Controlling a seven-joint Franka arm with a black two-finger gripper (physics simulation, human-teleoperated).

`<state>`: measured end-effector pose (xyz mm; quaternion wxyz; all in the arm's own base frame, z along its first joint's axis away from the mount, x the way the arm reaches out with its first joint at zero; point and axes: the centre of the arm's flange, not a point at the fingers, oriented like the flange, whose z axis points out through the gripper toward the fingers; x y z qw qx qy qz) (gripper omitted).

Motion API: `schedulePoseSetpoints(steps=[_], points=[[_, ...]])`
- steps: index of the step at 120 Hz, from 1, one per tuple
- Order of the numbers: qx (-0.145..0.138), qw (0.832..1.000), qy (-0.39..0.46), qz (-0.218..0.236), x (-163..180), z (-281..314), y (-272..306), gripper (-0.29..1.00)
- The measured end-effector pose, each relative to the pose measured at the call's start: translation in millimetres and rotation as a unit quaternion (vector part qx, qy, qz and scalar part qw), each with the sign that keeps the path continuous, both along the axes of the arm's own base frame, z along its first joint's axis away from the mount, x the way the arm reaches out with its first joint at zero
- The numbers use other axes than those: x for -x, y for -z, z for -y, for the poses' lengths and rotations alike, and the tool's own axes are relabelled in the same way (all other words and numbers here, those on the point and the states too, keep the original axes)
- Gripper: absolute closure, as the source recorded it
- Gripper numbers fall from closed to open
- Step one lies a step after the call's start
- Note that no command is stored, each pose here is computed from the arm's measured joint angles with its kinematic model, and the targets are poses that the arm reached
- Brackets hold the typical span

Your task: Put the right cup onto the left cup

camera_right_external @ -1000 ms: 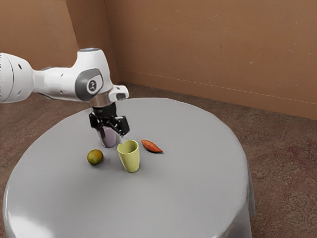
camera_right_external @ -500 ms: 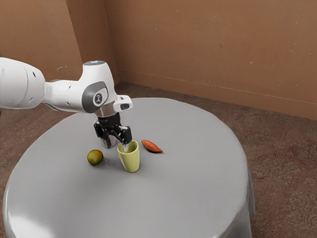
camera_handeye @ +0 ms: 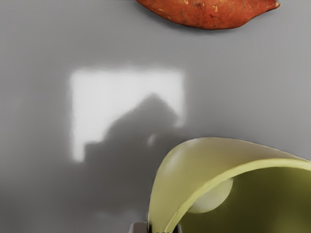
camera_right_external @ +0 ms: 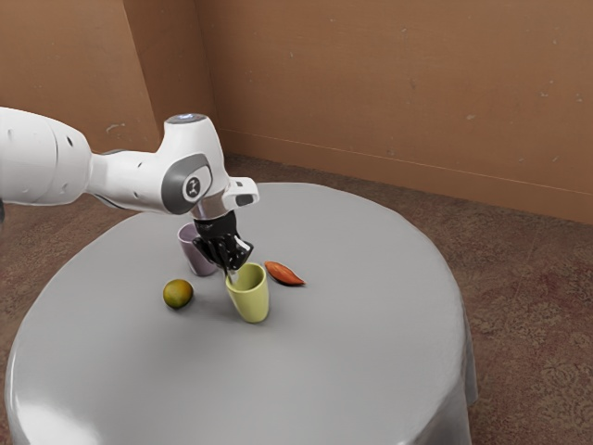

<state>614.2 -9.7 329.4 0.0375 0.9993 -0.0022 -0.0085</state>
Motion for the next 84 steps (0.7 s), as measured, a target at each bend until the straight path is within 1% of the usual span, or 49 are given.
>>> schedulePoseSetpoints(steps=[32, 60, 84], points=[[-0.002, 1.000, 0.000, 0.007, 0.5, -0.6, -6.3, 0.78], [0.004, 0.999, -0.001, 0.048, 24.9, -2.8, -78.9, 0.78], [0.006, 0.998, -0.012, 0.064, 38.1, -23.1, -131.1, 0.79]])
